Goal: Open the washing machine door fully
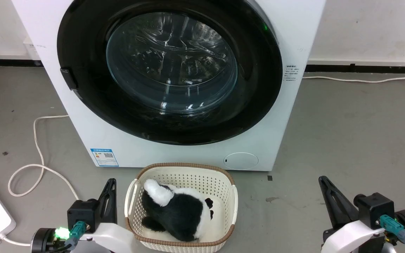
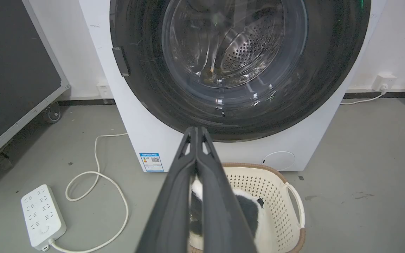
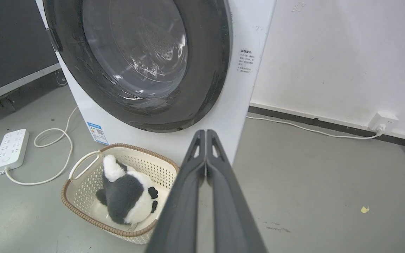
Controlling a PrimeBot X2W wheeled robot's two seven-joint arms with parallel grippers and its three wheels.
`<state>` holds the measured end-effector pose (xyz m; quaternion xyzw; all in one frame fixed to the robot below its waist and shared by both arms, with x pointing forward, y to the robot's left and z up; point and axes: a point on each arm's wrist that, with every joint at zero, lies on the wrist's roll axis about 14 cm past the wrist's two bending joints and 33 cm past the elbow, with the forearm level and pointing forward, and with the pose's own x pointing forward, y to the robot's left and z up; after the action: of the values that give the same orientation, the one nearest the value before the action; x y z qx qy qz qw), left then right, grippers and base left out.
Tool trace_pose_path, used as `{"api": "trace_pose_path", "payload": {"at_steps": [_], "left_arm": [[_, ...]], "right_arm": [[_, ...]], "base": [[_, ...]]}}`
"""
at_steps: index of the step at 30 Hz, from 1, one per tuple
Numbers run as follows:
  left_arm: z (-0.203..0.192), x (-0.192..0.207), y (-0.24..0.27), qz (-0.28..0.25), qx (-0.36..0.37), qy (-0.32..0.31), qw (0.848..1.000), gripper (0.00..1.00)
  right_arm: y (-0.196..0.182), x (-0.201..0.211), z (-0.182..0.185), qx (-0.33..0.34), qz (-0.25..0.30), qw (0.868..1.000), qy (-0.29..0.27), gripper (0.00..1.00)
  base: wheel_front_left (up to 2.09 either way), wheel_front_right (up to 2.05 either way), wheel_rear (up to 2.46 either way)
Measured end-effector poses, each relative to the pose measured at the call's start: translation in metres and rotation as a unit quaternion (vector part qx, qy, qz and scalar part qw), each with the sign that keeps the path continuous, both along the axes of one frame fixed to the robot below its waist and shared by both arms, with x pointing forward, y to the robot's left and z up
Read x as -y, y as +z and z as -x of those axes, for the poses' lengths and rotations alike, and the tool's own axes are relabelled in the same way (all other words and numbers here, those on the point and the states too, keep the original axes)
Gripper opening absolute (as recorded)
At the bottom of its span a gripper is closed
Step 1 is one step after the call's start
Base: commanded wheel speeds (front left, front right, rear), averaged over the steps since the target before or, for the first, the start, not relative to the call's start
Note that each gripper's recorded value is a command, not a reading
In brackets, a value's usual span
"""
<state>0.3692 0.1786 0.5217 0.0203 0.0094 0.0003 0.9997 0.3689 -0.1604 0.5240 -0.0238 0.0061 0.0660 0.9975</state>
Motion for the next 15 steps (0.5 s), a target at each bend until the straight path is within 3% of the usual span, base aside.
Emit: {"api": "trace_pose_path", "payload": {"at_steps": [15], "left_arm": [[0.0, 0.0001, 0.0, 0.0, 0.0, 0.0, 1.0, 0.0]], "right_arm": [[0.0, -0.0001, 0.0, 0.0, 0.0, 1.0, 0.0, 0.0]], "base": [[0.0, 0.0, 0.0]]}}
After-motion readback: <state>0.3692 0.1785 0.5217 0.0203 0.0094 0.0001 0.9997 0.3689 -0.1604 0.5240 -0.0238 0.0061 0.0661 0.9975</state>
